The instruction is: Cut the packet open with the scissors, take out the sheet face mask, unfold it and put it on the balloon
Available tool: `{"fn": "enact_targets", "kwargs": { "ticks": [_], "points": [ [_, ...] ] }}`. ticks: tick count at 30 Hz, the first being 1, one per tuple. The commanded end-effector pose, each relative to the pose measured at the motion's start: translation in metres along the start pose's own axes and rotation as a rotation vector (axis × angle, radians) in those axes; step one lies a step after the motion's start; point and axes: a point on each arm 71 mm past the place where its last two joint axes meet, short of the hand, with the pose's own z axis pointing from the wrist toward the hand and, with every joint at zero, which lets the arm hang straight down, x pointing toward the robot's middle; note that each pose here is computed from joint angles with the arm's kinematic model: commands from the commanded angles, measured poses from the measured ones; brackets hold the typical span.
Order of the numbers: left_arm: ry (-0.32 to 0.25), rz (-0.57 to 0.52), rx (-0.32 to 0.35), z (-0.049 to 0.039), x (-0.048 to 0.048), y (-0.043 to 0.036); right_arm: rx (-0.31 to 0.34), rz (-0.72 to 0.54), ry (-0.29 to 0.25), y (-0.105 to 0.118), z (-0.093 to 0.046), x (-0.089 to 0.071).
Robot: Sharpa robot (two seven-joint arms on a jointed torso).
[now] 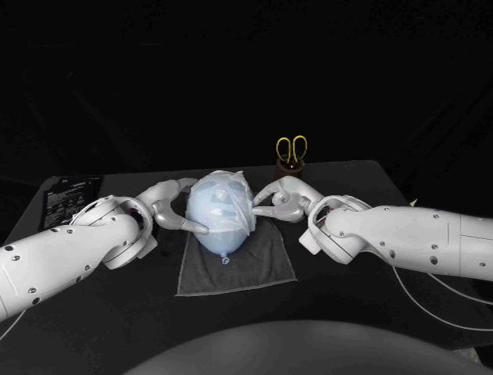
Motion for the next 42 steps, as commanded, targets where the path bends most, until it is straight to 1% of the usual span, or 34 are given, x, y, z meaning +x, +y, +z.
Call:
{"fn": "enact_targets", "kwargs": {
  "ticks": [1, 9, 15, 27, 42],
  "points": [
    [0.011, -0.002, -0.004, 0.0003, 0.0018, -0.0003, -0.016, -0.014, -0.017, 0.0023, 0.0009, 0.0012],
    [0.014, -0.005, 0.0, 0.0003, 0.0025, -0.0017, -0.026, -0.01, -0.071, 0.0042, 0.0038, -0.0002],
    [0.015, -0.005, 0.0, 0.0003, 0.0028, -0.0022, -0.034, -0.009, -0.091, 0.0055, 0.0054, -0.0007],
    [0.014, -0.005, -0.002, 0.0003, 0.0025, -0.0018, -0.037, -0.017, -0.098, 0.0059, 0.0054, -0.0016],
    [0.012, -0.005, -0.003, 0.0003, 0.0025, -0.0018, -0.048, -0.072, -0.089, 0.0104, 0.0028, 0.0018]
  ]
}}
